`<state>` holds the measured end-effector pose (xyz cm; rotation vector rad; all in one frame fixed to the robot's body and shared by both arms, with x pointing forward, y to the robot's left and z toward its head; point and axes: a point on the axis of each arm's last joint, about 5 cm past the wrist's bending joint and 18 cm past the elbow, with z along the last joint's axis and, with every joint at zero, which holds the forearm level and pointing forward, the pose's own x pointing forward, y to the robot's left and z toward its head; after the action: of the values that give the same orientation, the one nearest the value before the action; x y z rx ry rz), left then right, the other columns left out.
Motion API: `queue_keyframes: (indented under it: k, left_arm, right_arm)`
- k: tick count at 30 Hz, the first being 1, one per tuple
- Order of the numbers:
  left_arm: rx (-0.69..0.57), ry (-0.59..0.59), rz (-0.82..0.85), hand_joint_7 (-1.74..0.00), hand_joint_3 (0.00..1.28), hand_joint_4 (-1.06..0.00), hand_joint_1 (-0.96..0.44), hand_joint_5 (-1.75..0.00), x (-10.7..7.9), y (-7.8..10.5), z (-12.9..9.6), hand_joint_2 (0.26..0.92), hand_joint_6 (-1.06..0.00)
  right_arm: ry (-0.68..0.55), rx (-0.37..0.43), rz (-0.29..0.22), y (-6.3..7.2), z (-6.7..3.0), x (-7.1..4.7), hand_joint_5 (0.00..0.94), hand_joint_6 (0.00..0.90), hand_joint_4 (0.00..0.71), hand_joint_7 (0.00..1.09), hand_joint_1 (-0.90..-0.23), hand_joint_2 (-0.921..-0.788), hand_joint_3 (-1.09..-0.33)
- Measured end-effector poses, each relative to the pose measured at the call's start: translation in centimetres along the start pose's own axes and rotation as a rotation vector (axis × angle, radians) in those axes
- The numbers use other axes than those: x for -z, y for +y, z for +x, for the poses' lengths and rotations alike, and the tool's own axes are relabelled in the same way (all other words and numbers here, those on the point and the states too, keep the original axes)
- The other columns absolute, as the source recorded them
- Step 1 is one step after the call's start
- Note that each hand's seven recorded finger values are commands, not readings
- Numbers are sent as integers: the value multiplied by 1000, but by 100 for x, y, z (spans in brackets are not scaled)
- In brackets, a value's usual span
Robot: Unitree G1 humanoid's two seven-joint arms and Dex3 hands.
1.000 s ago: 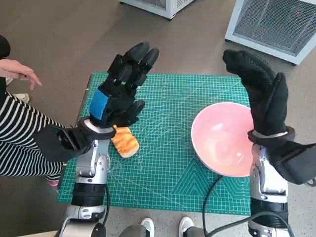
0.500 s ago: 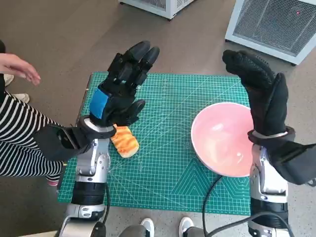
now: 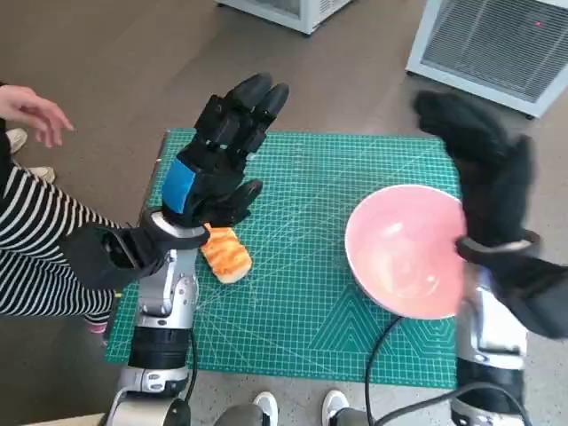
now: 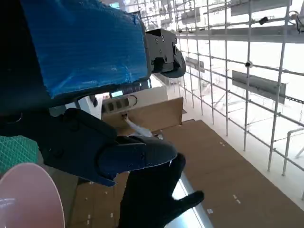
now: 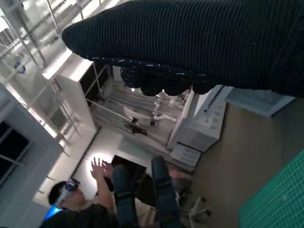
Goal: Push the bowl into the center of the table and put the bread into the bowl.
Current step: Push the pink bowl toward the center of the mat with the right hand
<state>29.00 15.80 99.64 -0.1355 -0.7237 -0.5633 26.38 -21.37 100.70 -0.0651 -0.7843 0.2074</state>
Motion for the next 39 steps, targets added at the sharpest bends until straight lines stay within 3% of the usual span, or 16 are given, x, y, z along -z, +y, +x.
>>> queue_keyframes:
  k: [5, 14, 23, 27, 32, 39]
  left_arm:
    - [-3, 2, 4, -526, 439, 1, -598, -210, -5, 9, -14, 872, 1]
    - [-4, 4, 2, -518, 430, 1, -614, -196, 0, 7, -20, 879, 1]
    - [-17, 12, -5, -515, 409, -1, -616, -183, 21, 6, -29, 892, 1]
    - [-20, 16, -8, -522, 385, 0, -616, -197, 33, 4, -33, 904, 1]
    - [-22, 16, -9, -532, 373, 1, -620, -206, 35, 2, -32, 909, 1]
    - [-19, 18, -12, -538, 362, 0, -622, -212, 37, -2, -26, 914, 1]
  right_arm:
    - [10, 105, -69, -231, -187, -15, 0, 17, 127, 514, -676, -921, -698]
    - [63, 326, -172, -497, -541, 21, 0, 0, 90, 502, -680, -921, -720]
    - [161, 489, -233, -658, -885, 211, 13, 26, 52, 397, -648, -921, -767]
    - [243, 541, -220, -669, -1038, 343, 18, 37, 59, 386, -631, -921, -776]
    - [350, 597, -153, -637, -1203, 501, 19, 39, 66, 381, -625, -921, -782]
    - [443, 622, -48, -494, -1245, 696, 16, 43, 70, 376, -607, -921, -789]
